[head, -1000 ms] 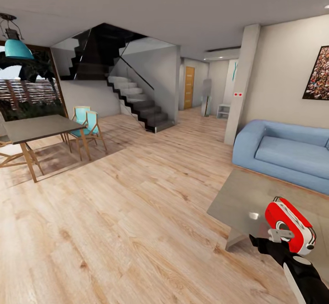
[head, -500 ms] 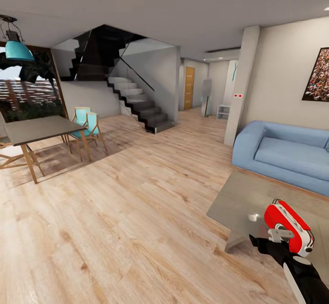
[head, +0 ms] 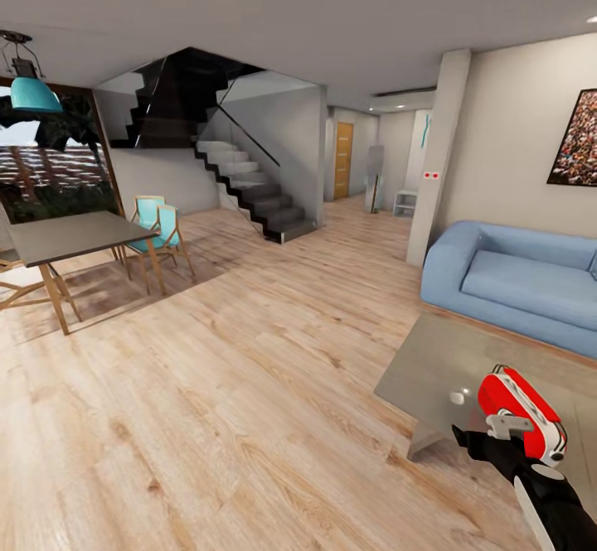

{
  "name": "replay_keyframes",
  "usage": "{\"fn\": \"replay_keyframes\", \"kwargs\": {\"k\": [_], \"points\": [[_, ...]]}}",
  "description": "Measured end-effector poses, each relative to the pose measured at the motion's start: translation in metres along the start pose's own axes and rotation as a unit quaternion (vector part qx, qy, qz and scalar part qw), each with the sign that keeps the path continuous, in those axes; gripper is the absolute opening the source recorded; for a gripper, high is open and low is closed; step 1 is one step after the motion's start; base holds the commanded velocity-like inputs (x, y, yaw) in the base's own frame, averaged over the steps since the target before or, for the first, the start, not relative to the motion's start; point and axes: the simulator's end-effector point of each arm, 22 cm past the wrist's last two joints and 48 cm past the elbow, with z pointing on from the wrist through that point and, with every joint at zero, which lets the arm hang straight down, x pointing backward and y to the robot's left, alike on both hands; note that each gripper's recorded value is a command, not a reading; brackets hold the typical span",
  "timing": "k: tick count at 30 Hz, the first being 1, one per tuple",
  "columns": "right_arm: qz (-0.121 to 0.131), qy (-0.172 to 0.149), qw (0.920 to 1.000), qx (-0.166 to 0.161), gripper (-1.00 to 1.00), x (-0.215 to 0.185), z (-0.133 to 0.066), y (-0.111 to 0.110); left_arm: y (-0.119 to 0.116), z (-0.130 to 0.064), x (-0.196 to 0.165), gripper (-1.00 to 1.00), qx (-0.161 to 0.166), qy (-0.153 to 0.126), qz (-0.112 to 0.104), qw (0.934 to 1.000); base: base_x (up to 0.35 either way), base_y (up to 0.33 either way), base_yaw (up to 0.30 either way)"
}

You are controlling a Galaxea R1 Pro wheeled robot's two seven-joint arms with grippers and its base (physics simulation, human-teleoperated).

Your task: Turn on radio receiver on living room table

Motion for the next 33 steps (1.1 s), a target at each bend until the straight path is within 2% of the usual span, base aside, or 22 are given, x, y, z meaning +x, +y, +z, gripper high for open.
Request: {"fn": "replay_keyframes", "kwargs": {"k": [16, 27, 33], "points": [[-0.003, 0.001, 1.0, 0.001, 1.0, -0.017, -0.014, -0.002, 0.005, -0.018, -0.012, 1.0, 0.0, 0.0, 0.0, 1.0, 0.0, -0.111, 0.0], [-0.003, 0.001, 1.0, 0.001, 1.0, -0.029, -0.023, -0.003, 0.009, -0.031, -0.019, 1.0, 0.0, 0.001, 0.0, 1.0, 0.0, -0.254, 0.0], [-0.003, 0.001, 1.0, 0.0, 1.0, -0.034, -0.028, -0.003, 0.011, -0.037, -0.023, 1.0, 0.0, 0.0, 0.0, 1.0, 0.0, -0.061, 0.0]]}}
